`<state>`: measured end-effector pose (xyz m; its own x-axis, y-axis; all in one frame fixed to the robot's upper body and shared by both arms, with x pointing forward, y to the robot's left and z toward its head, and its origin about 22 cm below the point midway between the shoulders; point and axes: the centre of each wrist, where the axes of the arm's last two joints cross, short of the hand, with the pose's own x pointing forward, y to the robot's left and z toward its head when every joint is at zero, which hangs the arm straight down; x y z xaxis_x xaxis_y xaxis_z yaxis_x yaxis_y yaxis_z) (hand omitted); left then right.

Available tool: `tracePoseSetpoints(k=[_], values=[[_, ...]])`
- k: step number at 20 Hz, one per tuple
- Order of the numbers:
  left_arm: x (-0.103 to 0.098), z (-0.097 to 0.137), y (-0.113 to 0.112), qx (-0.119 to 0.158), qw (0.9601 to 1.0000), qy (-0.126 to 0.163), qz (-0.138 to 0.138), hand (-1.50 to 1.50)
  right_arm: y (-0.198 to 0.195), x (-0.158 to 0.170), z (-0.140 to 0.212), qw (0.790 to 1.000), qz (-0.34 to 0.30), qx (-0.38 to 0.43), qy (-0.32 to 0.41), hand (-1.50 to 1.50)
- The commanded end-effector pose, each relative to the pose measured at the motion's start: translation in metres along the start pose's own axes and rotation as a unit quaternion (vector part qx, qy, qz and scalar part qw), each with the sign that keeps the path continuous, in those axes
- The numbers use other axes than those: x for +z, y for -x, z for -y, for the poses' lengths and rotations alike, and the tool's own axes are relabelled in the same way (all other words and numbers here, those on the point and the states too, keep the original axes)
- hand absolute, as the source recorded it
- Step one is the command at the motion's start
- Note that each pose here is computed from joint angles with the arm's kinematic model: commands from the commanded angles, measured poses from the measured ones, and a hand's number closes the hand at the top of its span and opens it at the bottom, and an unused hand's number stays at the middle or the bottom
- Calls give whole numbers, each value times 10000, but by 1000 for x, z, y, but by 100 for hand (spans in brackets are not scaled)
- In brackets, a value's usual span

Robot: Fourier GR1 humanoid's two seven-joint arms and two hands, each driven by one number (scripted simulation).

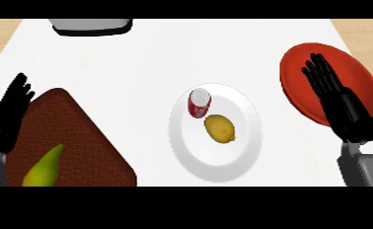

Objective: Pick the lemon from the plate and place it in the bowl

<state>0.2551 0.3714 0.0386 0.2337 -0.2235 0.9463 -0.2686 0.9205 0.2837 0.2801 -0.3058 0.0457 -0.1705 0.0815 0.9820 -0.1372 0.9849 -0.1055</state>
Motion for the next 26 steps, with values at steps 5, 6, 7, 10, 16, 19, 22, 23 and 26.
tracePoseSetpoints(k=[5, 6, 7, 10, 16, 19, 22, 23, 26], values=[[20, 108, -44, 304, 9647, 2171, 1459, 0, -27, -19, -60, 9968, 487, -5, -636, 150], [24, 120, -53, 393, 9505, 2569, 1703, 0, -25, -17, -80, 9954, 570, -159, -757, 150], [21, 106, -39, 377, 9632, 2351, 1248, 0, -60, -23, -2, 9528, 603, 2903, -647, 150], [41, 152, -32, 512, 9383, 3076, 1497, 0, -1, -18, -99, 9937, -142, 963, -562, -150], [35, 152, -43, 461, 9404, 3032, 1467, 0, 6, -29, -93, 9643, 299, 2354, -1172, -150], [43, 163, -28, 468, 9386, 3066, 1514, 0, -30, -50, -106, 9354, 157, 3211, -1473, -150], [47, 165, -34, 484, 9347, 3195, 1478, 0, -64, -75, -95, 8906, -304, 4223, -1659, -150], [32, 158, -45, 501, 9385, 3080, 1479, 0, -59, -67, -105, 8692, -541, 4502, -1974, -150], [41, 164, -38, 427, 9366, 3164, 1444, 0, -69, -73, -109, 8067, -1350, 5037, -2781, -150]])
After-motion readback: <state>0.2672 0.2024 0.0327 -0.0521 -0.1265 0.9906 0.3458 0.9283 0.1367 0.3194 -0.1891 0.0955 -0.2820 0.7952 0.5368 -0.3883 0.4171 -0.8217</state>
